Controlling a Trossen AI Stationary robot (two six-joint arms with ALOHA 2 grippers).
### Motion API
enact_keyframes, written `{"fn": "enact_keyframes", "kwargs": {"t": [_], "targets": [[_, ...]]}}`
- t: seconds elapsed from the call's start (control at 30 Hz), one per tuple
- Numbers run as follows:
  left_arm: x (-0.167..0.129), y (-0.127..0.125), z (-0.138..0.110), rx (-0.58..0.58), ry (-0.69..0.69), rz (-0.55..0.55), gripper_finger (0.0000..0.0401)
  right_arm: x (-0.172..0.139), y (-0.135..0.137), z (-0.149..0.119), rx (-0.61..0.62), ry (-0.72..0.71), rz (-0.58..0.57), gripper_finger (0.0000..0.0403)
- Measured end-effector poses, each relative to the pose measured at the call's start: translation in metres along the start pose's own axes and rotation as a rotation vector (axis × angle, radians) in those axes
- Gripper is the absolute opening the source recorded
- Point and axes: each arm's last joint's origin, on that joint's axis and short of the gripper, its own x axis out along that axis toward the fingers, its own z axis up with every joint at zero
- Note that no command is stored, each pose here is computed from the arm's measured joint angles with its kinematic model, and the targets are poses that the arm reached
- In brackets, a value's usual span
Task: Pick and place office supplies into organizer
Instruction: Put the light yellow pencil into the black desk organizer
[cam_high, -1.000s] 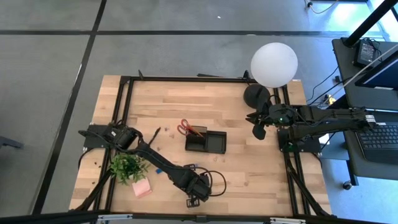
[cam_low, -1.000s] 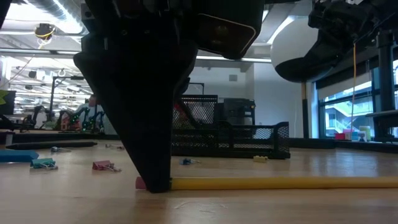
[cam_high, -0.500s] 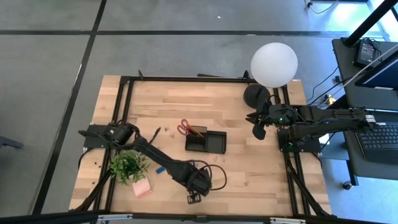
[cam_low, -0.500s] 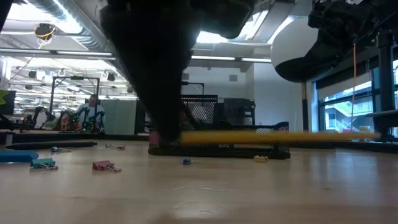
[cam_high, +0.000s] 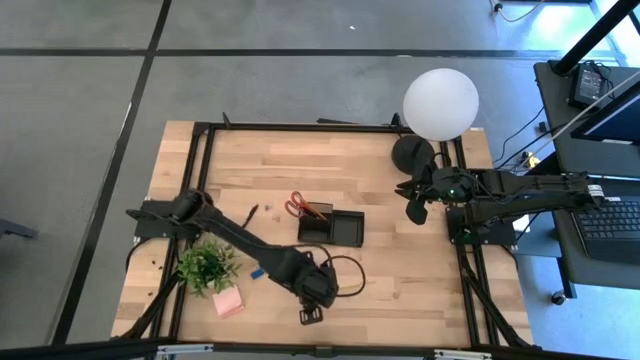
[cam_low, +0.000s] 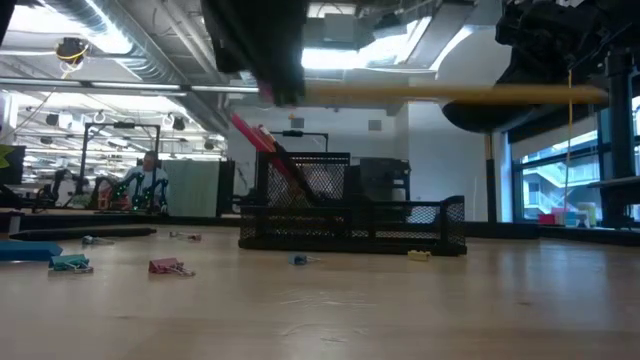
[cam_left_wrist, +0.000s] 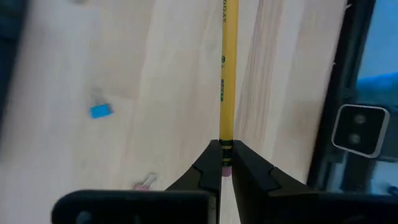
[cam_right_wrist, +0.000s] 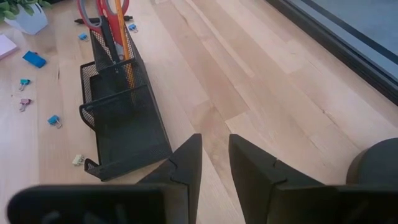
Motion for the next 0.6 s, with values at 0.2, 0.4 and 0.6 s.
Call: {"fn": "enact_keyframes", "kwargs": {"t": [0.2, 0.4, 0.6], "targets": [[-0.048, 0.014, 0.005, -0.030, -0.047, -0.022, 0.0017, 0.000, 0.000, 0.000, 0.000, 0.000, 0.000, 0.0085], [-0.091, 0.033, 0.012, -0.061, -0.121, -0.058, 0.0017, 0.000, 0.000, 0.000, 0.000, 0.000, 0.000, 0.0085], [-0.119, 0.054, 0.014, -0.049, -0.168, -0.007, 0.0017, 0.000, 0.000, 0.000, -0.001, 0.000, 0.000, 0.0085]]}}
